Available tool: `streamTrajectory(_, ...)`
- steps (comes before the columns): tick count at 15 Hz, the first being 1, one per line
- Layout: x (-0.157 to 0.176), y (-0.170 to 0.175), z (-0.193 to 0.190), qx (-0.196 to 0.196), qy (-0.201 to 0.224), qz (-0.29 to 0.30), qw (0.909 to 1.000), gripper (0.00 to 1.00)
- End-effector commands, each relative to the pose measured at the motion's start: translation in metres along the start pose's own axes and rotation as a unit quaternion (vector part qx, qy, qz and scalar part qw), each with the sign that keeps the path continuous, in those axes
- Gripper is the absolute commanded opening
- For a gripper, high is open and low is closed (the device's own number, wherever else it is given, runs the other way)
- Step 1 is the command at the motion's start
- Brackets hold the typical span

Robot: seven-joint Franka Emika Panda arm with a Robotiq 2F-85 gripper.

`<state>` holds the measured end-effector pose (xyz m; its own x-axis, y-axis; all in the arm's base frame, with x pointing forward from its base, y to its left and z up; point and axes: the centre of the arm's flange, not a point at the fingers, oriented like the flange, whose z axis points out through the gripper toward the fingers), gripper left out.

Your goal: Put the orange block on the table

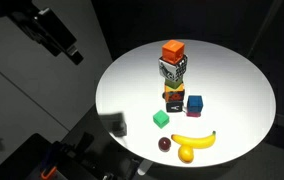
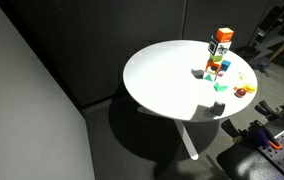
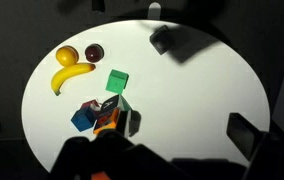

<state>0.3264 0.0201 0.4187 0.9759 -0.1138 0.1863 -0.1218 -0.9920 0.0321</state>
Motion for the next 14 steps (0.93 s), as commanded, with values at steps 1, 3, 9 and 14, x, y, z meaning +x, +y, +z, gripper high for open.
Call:
streamTrajectory(1,-0.001,0.000,0.003,-0.001,-0.004,0.000,1.0000,1.00)
streamTrajectory(3,-0.001,0.000,0.006,-0.001,-0.008,0.000,1.0000,1.00)
streamTrajectory(9,0.008,-0.001,0.006,-0.002,-0.012,0.004,0.9999,1.00)
streamTrajectory(14,0.035,-0.003,0.005,-0.001,-0.019,0.015,0.9997,1.00)
